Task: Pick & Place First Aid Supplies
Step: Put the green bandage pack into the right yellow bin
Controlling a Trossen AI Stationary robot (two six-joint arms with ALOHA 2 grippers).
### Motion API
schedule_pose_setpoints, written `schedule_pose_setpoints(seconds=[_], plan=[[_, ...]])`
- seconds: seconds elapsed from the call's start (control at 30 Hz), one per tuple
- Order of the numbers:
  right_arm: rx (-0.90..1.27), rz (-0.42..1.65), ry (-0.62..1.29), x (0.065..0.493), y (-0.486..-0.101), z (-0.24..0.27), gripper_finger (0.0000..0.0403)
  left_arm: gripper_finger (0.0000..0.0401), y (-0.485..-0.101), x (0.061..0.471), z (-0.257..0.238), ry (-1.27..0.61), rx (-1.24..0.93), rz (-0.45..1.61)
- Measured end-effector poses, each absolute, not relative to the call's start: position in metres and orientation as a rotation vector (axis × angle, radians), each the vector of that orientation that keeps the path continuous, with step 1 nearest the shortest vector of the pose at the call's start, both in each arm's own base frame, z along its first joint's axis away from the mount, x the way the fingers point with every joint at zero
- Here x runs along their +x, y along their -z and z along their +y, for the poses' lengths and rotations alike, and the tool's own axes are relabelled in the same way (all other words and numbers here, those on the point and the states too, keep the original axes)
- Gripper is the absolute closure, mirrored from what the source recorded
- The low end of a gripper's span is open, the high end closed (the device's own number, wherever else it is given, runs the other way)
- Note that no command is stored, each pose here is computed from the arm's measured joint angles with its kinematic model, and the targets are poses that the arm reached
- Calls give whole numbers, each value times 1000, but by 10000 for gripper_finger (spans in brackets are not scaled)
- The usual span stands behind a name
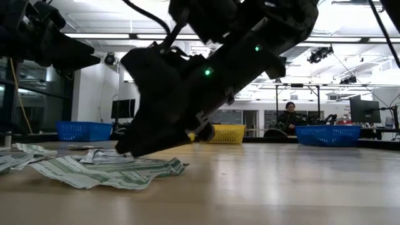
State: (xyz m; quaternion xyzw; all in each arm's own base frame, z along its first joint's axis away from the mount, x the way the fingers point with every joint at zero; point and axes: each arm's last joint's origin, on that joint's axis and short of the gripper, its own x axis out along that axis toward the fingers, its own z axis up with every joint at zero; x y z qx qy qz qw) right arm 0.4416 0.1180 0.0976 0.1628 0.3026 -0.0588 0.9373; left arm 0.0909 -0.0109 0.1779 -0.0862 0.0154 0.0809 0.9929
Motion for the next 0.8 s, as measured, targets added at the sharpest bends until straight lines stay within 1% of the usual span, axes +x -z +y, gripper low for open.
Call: schedule_pose_setpoints(seconds=[0.13, 0.47, 0.8], plan=[[316, 604, 55, 452, -96, 122, 263, 224, -178, 91, -11, -162, -173, 32], [302, 633, 40, 453, -97, 123, 263, 224, -178, 91, -11, -163, -173, 31], [98, 661, -54, 451, -97, 129, 263, 224, -178, 91, -11, -163, -173, 31]])
